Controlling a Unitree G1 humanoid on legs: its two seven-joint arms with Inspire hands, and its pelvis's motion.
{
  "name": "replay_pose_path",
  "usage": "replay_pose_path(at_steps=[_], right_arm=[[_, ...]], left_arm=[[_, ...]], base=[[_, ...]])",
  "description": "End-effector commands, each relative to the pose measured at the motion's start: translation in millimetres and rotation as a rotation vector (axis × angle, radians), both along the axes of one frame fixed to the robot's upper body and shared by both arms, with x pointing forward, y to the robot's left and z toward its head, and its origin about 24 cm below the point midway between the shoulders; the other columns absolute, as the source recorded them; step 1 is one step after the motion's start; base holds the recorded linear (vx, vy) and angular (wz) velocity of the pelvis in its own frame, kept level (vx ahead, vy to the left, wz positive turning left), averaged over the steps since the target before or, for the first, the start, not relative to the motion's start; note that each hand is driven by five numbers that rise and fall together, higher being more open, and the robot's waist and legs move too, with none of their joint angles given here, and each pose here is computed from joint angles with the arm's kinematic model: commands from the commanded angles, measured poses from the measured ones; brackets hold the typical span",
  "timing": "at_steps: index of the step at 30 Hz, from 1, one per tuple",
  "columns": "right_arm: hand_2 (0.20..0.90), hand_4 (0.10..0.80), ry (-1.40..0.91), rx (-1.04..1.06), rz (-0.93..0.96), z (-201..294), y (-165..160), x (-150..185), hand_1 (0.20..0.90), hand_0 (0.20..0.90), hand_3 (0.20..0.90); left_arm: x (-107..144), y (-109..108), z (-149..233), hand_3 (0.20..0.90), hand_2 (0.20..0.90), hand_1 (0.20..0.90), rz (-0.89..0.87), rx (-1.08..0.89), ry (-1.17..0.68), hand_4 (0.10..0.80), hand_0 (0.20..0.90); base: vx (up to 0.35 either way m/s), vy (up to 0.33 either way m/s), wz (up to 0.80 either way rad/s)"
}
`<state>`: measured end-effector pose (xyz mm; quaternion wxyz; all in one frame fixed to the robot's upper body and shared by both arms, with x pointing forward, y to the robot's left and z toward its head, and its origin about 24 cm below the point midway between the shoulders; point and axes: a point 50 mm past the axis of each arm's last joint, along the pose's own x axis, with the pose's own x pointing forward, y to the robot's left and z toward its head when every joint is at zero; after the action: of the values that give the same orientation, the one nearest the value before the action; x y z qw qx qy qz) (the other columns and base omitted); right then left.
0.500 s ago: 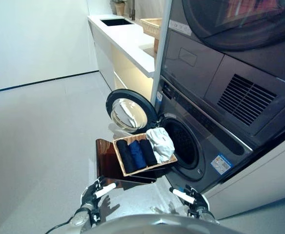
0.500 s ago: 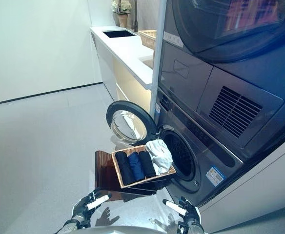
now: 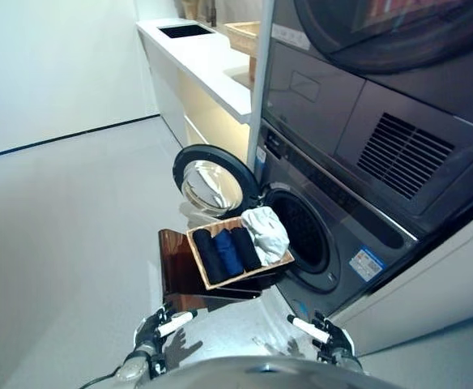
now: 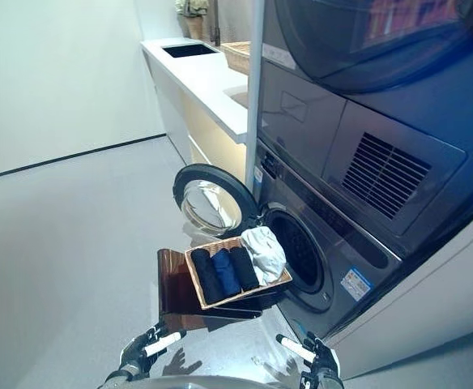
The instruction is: Pick up the clothes and place them into the washing machine
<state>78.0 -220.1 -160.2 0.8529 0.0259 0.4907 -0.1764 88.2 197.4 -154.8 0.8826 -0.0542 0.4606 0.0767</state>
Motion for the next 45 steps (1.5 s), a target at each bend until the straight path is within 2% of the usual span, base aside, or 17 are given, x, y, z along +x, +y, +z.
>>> replay_pose_path(at_steps=[1,8,13,21,32,38,45], right_arm=[[0.900,0.800,-0.108,-0.068,0.024,12,-17,31,0.900,0.900,0.900],[0.900,0.800,-0.131,-0.070,-0.004,15,-19,37,0.900,0.900,0.900],[0.900,0.800,-0.146,-0.054,0.016,15,-12,45,0.900,0.900,0.900],[0.900,0.800,-0.122,-0.049,0.039,13,-11,39,0.900,0.900,0.900],[0.900,0.800,-0.197,-0.051,-0.041,21,-18,54,0.900,0.900,0.900],[0.900,0.800,-0.189,-0.069,-0.122,21,-30,44,0.900,0.900,0.900],[0.900,0.800,-0.179,-0.082,-0.183,21,-40,38,0.900,0.900,0.900]], left_arm=[[46,3,17,0.900,0.900,0.900,0.003,0.010,-0.176,0.800,0.900],[48,2,18,0.900,0.900,0.900,-0.021,0.016,-0.183,0.800,0.900],[50,10,20,0.900,0.900,0.900,-0.013,0.035,-0.192,0.800,0.900],[29,19,10,0.900,0.900,0.900,0.056,0.045,-0.106,0.800,0.900],[38,15,15,0.900,0.900,0.900,0.062,0.028,-0.149,0.800,0.900],[51,14,23,0.900,0.900,0.900,0.012,0.030,-0.207,0.800,0.900],[57,17,26,0.900,0.900,0.900,0.027,0.035,-0.235,0.800,0.900]], base=[[-0.019,0.045,-0.18],[-0.027,0.084,-0.04],[-0.053,-0.002,-0.15],[0.056,-0.048,-0.01],[-0.022,0.098,0.02],[0.024,0.206,-0.03],[0.191,-0.017,0.15]])
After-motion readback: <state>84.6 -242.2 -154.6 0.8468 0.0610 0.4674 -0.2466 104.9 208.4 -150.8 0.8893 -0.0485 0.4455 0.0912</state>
